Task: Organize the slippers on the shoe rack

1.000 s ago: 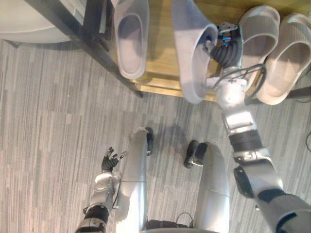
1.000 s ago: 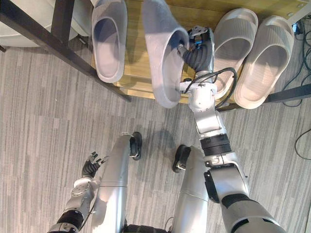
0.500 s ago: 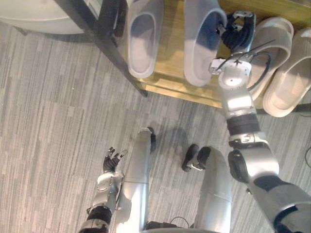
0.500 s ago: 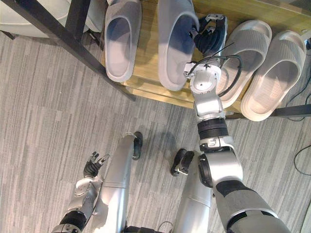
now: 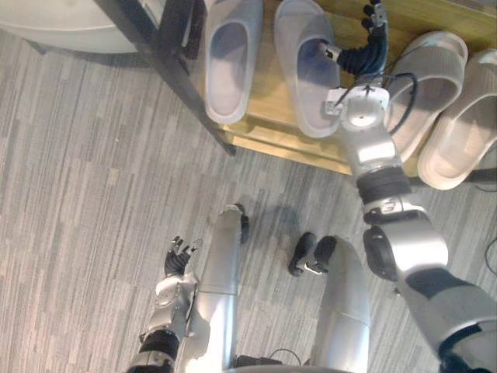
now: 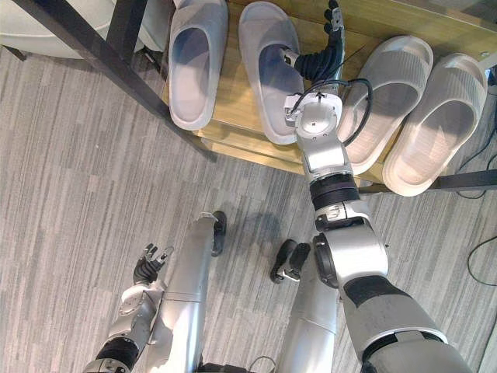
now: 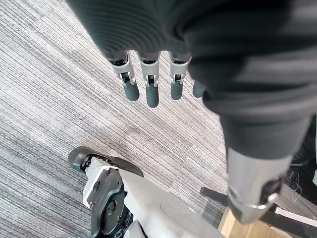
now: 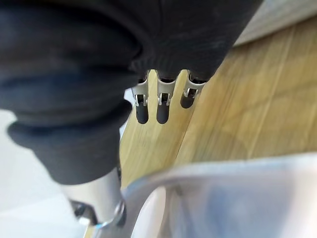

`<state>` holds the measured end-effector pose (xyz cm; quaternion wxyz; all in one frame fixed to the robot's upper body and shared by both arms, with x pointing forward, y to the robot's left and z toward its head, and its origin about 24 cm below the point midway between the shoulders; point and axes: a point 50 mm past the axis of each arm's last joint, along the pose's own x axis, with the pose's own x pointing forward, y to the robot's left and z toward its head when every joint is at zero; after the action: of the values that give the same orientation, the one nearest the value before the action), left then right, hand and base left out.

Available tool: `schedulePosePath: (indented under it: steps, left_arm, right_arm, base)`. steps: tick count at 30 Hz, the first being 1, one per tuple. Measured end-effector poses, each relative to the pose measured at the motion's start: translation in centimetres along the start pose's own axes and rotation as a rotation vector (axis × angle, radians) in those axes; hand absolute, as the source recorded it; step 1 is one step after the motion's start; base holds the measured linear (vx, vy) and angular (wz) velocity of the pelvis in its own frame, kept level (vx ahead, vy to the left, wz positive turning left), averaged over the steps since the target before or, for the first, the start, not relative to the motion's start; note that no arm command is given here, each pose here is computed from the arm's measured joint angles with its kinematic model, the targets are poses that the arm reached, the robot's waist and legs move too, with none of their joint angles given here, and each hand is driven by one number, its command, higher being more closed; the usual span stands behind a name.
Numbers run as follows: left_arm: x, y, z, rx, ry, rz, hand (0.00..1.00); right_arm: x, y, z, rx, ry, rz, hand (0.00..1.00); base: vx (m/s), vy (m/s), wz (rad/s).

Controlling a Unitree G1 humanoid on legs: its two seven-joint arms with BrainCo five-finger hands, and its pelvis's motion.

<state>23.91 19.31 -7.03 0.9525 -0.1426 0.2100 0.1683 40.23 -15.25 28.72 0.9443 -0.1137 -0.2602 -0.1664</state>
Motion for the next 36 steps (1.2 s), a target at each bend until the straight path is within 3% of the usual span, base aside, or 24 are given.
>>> schedulePosePath:
  steps: [8, 15, 27, 36]
  left_arm:
    - [0.1, 0.4, -0.1, -0.007, 0.009, 0.017, 0.0]
    - [0.0, 1.4, -0.6, -0.017, 0.036, 0.062, 0.0]
    - [0.2, 1.4, -0.4, -0.061, 0.028, 0.078, 0.0]
    - [0.7, 0.8, 0.2, -0.09, 0.016, 0.082, 0.0]
  right_arm:
    - [-0.9, 0.4, 0.0, 0.044, -0.018, 0.018, 0.0]
    - [-4.6, 1.8, -2.5, 0.145, 0.029, 0.039, 0.0]
    - [-7.0, 3.3, -5.3, 0.45, 0.216, 0.051, 0.0]
    - [-7.8, 4.9, -5.7, 0.626, 0.277, 0.144, 0.0]
  base:
    - [0.0, -0.003, -0.04]
    - [0.0, -0.004, -0.03]
    - [0.01, 0.003, 0.01]
    - [0.0, 0.0, 0.0]
